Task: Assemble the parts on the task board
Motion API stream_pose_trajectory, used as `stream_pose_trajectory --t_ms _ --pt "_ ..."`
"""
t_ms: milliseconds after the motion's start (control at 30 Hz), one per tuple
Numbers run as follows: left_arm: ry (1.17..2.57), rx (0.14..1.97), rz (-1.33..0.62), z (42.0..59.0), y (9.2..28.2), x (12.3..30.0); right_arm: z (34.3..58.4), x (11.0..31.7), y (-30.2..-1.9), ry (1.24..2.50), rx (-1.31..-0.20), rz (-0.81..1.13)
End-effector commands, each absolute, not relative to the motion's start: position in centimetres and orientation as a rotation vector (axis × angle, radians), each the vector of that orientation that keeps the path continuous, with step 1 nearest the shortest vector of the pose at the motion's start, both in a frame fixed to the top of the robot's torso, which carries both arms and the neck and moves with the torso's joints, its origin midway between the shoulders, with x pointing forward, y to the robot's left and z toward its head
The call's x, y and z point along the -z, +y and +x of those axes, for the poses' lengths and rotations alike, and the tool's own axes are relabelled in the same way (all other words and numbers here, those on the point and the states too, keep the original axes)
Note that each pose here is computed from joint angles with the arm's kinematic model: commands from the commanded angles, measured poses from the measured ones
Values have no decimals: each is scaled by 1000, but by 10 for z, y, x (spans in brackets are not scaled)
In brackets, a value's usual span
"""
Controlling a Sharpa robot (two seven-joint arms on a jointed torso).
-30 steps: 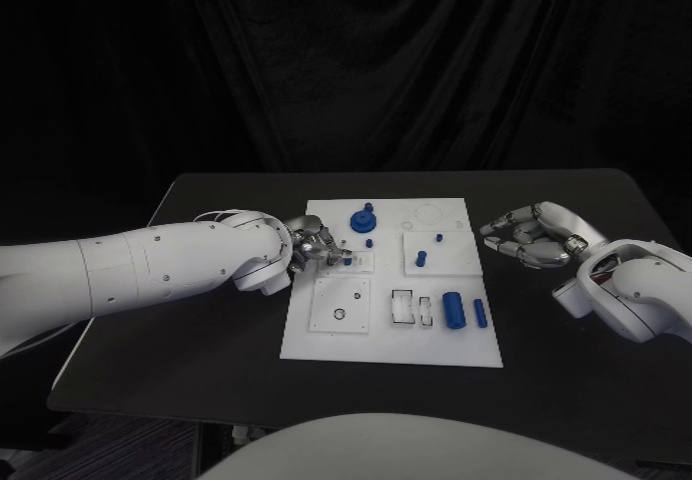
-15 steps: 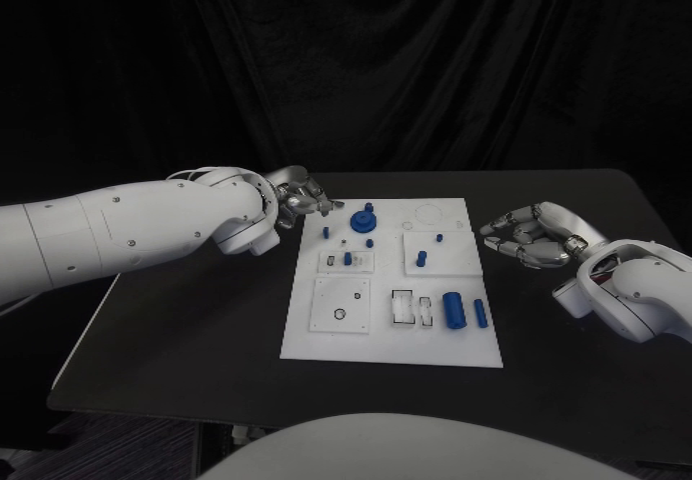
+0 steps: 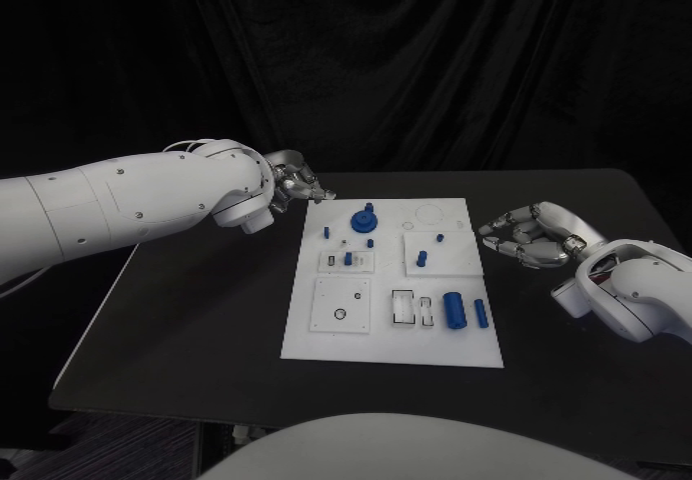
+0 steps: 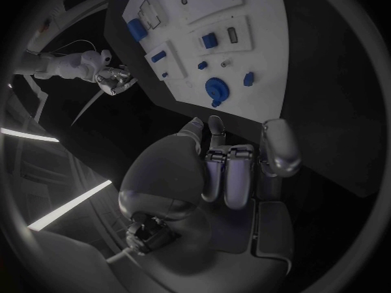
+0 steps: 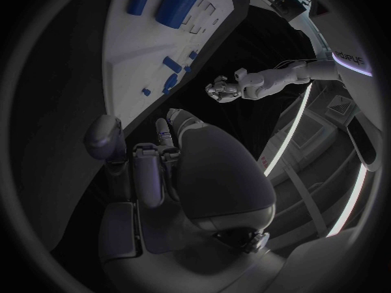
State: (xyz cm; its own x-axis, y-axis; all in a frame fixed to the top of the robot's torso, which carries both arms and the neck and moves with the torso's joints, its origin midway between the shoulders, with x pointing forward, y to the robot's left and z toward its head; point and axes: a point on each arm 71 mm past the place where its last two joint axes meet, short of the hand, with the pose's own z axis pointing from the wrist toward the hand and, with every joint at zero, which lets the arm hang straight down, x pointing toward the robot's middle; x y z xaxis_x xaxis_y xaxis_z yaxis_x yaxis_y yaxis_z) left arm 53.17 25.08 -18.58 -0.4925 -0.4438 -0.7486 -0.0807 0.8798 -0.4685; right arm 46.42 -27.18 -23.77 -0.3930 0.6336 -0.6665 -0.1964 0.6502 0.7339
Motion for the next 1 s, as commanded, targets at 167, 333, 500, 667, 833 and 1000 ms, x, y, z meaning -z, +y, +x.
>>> stream_pose_trajectory --t_ms 167,333,500,667,833,1000 --pt "2152 380 -239 549 251 192 464 239 -271 1763 -938 354" --pt "2173 331 -198 558 250 199 464 239 -270 1763 -941 352" --pt "2207 297 -189 560 249 207 464 239 -270 1763 -942 352" --pt "2241 271 -187 561 248 217 464 239 -269 1764 -943 351" --pt "2276 248 -186 560 247 227 464 239 -269 1765 -944 351" --pt "2292 246 -193 560 246 234 464 239 -268 1768 -946 350"
